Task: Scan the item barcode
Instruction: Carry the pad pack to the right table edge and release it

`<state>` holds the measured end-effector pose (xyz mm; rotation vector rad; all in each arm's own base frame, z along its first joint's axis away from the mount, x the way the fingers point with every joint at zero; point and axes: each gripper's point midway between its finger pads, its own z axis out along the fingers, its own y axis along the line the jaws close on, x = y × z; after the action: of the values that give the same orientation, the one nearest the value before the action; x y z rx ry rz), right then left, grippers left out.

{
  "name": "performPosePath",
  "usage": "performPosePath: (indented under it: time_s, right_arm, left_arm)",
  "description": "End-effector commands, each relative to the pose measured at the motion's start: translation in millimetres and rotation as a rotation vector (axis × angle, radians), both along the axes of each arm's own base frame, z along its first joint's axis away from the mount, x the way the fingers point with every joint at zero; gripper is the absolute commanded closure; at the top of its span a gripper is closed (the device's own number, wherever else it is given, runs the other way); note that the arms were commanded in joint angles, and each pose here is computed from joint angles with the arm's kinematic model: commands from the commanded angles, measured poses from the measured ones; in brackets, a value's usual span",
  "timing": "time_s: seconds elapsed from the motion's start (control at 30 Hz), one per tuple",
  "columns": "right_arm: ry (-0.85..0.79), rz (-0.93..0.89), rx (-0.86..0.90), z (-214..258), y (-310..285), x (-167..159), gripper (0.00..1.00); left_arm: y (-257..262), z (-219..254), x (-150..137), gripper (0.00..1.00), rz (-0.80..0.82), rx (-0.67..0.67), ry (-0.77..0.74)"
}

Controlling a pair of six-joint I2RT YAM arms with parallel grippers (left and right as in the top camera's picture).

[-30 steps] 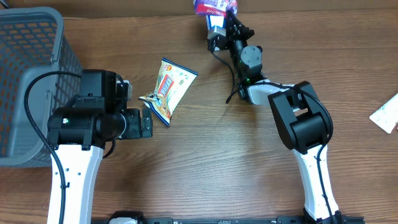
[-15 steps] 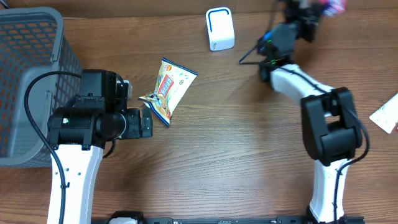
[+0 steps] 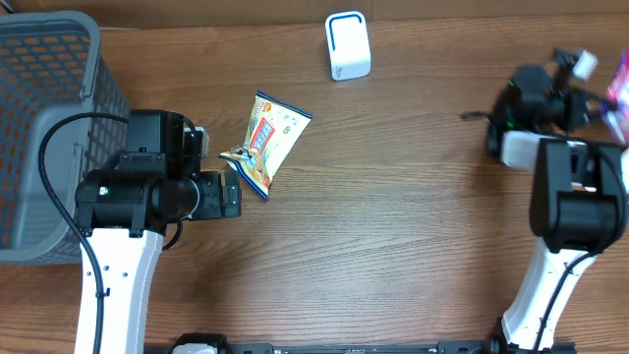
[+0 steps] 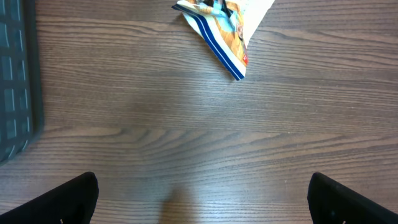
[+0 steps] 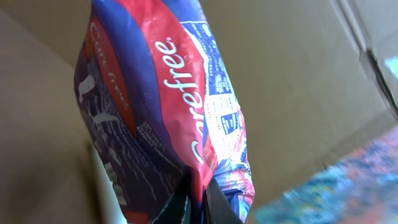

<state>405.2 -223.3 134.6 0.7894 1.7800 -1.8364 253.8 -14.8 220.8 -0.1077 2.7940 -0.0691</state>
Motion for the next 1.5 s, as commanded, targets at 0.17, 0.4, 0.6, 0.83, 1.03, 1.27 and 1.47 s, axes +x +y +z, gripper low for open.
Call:
performPosePath:
  time_s: [0.17,0.4,0.6,0.83,1.03,1.27,1.47]
  right_arm:
    - [-0.117,-0.091,-0.012,-44.8,-20.0,-60.1,0.65]
    - [-0.195,-0.099,-0.032,-0.2,-25.4,-50.1,0.0]
    - [-0.393,-0.045,-0.058,110.1,-5.3,-34.2,0.0]
    - [-0.555,0.168,-0.018,194.6,79.9,-12.6,0.0]
    - [-0.469,0.445,0.051,181.1,197.3,21.6,0.0]
    - [-0.479,0.725,0.131,136.6,332.4,32.1,0.0]
    - [-0.428,0.801,0.122,120.7,324.4,58.1,0.0]
  left_arm:
    - [0.2,-0.5,0.6,0.0,0.015,-0.01,0.003]
    - [0.2,-0.5,0.6,0.0,0.015,-0.01,0.003]
    - [0.2,-0.5,0.6,0.0,0.015,-0.01,0.003]
    - [0.2,-0.5,0.6,0.0,0.015,-0.01,0.003]
    - [0.2,-0.5,0.6,0.0,0.015,-0.01,0.003]
    - [0.2,-0.5,0.6,0.0,0.015,-0.01,0.003]
    - [0.2,-0.5,0.6,0.0,0.015,-0.01,0.003]
